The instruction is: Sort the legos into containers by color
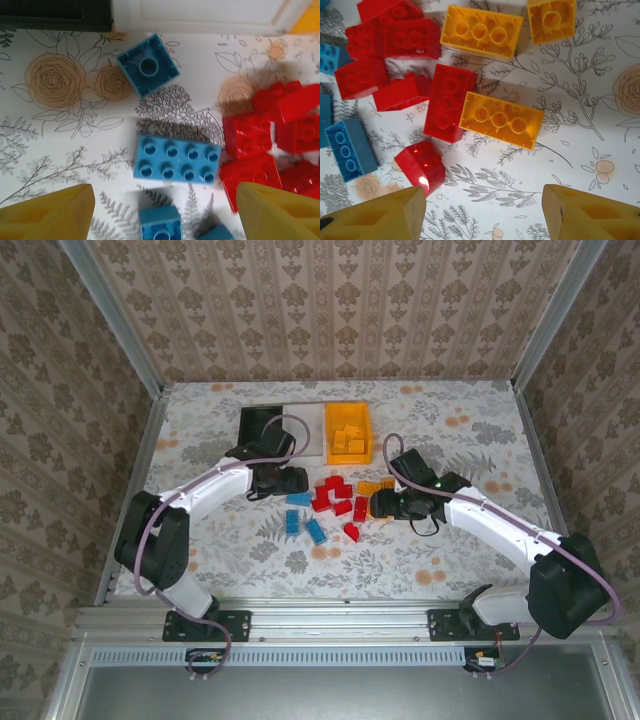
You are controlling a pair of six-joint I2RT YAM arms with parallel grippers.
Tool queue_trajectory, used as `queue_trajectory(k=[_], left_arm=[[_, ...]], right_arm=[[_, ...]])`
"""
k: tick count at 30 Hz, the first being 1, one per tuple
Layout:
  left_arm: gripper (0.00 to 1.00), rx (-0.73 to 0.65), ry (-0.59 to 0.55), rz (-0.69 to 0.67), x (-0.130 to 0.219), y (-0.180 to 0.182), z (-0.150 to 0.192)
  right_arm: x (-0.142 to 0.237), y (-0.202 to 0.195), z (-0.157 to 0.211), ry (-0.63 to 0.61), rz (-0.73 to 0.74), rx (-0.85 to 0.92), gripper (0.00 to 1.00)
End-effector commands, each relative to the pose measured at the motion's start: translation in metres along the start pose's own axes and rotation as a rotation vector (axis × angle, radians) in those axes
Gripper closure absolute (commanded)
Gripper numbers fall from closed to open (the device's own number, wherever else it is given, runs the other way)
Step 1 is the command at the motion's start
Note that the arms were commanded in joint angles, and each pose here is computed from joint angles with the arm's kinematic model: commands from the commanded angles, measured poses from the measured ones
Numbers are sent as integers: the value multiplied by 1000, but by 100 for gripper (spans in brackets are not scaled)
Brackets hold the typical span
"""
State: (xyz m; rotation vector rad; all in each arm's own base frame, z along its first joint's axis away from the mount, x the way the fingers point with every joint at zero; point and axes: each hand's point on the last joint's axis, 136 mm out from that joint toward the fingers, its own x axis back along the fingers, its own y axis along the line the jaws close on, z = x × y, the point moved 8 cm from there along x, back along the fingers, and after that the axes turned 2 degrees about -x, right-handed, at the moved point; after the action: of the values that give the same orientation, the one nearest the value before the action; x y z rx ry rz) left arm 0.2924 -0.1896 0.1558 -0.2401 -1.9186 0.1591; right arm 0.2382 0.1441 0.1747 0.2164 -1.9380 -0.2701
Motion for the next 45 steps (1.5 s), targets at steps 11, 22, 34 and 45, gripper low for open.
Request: queue_trajectory(k=[11,22,34,45], left_arm=[[26,113,-33,-54,-40,-2,-20],[33,128,-29,-61,-65,10,-40],[48,104,-8,-70,-82,10,-48],[71,58,-29,-91,-66,19,-41]], right_arm=[[-9,-5,0,-10,46,68,35],[-16,-1,-4,8,34,67,35],[-23,1,-5,35,31,48,36],[-22,3,-5,36,23,36,36]])
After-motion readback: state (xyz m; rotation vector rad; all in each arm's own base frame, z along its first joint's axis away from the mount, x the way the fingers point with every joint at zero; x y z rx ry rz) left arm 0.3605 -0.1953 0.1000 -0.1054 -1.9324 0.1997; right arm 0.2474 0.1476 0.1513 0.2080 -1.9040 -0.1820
